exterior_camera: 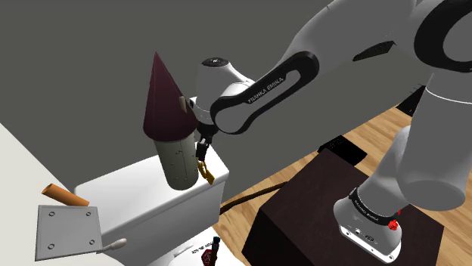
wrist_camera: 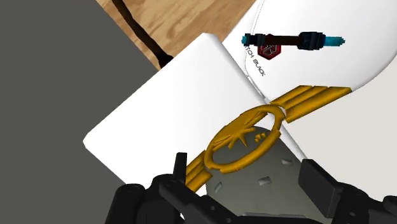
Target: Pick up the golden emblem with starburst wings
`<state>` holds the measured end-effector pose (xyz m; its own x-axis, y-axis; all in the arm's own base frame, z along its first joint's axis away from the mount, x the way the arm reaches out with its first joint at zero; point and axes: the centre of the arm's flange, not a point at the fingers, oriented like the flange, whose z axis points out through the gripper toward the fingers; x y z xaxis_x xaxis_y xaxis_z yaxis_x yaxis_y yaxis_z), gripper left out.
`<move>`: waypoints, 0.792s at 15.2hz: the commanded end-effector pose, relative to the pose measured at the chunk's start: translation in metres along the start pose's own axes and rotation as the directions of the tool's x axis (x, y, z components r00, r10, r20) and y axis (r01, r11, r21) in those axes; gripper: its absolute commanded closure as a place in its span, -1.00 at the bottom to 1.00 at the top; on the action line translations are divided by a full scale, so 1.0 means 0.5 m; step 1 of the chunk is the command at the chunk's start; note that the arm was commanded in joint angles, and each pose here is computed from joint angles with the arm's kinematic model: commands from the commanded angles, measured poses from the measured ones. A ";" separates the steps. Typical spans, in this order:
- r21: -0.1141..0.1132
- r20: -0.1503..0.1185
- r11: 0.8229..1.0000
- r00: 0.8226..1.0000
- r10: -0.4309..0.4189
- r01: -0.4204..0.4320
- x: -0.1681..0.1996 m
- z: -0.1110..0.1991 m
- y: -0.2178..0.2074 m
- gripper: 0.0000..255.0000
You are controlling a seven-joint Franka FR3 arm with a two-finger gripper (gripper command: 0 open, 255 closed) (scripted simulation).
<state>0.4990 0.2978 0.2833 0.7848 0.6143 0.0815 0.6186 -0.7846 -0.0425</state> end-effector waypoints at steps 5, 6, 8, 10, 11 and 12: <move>0.011 0.012 1.000 1.000 -0.025 0.025 0.010 0.078 -0.017 -1.00; 0.011 0.012 1.000 1.000 -0.025 0.025 0.009 0.089 -0.017 -1.00; 0.011 0.012 1.000 1.000 -0.025 0.025 0.007 0.116 -0.016 -1.00; 0.011 0.012 1.000 1.000 -0.025 0.025 0.007 0.116 -0.016 -1.00; 0.011 0.012 1.000 1.000 -0.025 0.025 0.007 0.116 -0.016 1.00; 0.011 0.012 1.000 1.000 -0.025 0.025 0.006 0.116 -0.016 1.00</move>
<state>0.4990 0.3104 0.2271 0.7699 0.6342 0.0716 0.6378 -0.7686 -0.0506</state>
